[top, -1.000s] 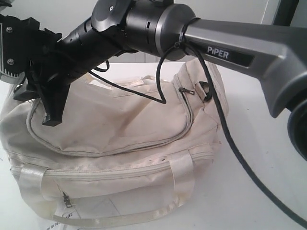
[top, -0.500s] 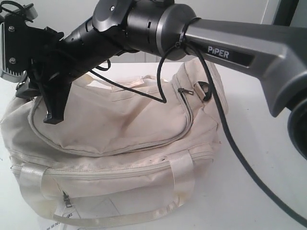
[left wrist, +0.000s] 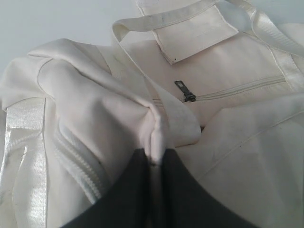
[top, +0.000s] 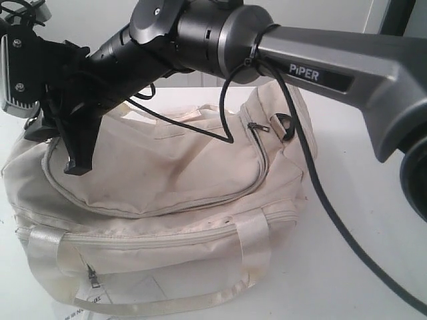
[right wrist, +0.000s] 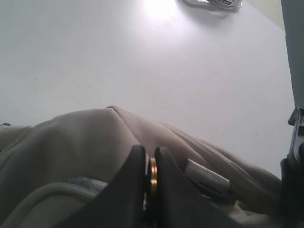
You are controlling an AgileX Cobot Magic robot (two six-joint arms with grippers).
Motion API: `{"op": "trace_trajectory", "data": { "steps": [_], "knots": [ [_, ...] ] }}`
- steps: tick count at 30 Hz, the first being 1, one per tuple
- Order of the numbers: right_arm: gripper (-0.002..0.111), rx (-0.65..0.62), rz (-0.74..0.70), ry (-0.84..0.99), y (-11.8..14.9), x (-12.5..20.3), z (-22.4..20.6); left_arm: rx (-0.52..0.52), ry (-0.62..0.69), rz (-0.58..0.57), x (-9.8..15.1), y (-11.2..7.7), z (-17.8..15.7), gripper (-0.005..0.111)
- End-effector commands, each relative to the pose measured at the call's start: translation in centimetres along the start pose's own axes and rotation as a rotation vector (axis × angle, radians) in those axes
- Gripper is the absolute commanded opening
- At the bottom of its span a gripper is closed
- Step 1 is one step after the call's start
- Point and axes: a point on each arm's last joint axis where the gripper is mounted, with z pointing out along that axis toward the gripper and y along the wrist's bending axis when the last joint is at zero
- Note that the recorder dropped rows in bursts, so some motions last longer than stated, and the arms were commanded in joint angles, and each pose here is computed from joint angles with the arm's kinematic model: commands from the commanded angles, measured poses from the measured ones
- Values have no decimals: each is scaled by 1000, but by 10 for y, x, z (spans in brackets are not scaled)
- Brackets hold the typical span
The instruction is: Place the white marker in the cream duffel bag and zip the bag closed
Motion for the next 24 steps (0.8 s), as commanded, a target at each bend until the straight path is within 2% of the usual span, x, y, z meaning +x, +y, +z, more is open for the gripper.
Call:
{"op": "trace_trajectory", "data": {
  "steps": [1, 4, 13, 24],
  "knots": [
    [0, -93, 34, -67, 8, -13, -10, -16, -82, -15, -7, 4, -6, 0],
    [0, -110, 33, -71, 10, -15, -11, -25, -92, -38, -8, 12, -10, 0],
    [0, -246, 38, -91, 22, -17, -14, -34, -108, -51, -9, 16, -12, 0],
    [0, -324, 41, -105, 29, -18, -16, -46, -135, -76, -11, 22, -15, 0]
  ]
}}
